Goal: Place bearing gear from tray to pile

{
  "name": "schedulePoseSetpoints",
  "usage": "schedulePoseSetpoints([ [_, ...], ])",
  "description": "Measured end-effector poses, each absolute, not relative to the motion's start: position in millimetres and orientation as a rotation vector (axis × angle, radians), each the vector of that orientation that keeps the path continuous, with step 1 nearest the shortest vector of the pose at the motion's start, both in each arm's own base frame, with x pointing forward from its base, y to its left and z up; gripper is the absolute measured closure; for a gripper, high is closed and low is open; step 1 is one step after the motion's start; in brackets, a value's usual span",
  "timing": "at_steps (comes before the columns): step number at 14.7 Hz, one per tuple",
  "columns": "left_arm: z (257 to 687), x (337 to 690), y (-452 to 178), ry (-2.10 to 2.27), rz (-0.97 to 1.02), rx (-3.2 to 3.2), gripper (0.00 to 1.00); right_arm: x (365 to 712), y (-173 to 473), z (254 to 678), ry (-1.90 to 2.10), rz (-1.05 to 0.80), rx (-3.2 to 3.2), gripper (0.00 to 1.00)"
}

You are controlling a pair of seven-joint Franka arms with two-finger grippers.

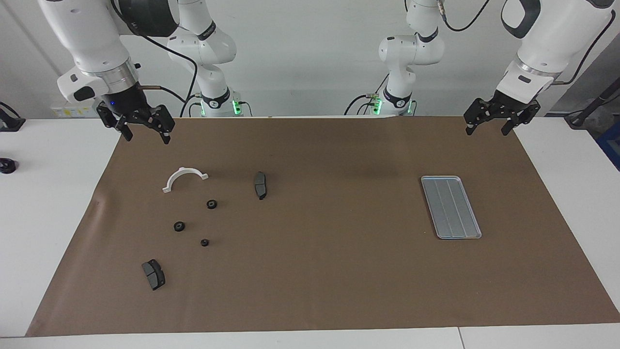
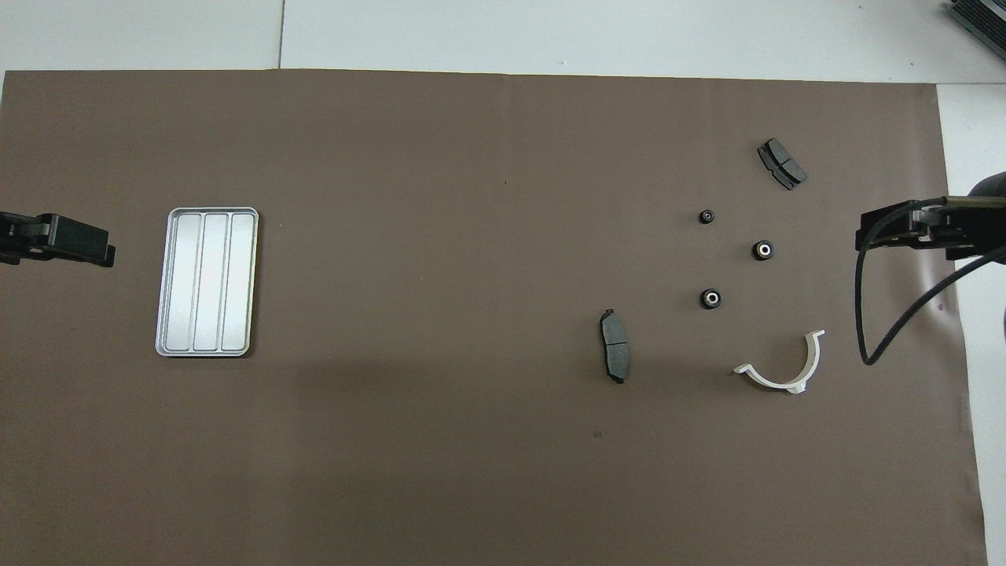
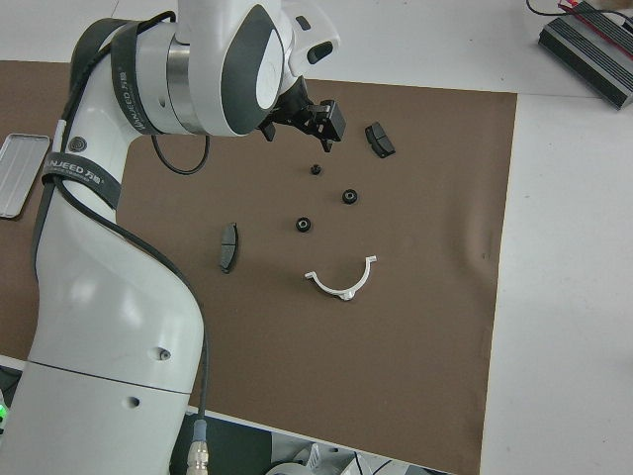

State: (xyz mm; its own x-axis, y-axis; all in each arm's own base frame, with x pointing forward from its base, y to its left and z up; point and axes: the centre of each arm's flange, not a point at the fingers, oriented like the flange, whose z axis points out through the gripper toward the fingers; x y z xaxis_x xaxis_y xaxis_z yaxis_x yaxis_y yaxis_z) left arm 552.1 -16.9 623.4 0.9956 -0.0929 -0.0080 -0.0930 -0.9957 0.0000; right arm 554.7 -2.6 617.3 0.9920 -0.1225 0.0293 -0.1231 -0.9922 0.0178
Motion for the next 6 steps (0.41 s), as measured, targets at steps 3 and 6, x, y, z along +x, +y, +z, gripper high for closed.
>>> schedulePoseSetpoints([
  [3,623.4,552.0,-16.8,0.146,0.012,-3.138,0.00,550.8,-2.8,624.6,-0.193,0.013,3.113,0.00],
  [6,623.4,552.1,-16.8,0.146,0.013,-3.138,0.00,549.9,-2.8,628.3,-0.193,0.013,3.113,0.00],
])
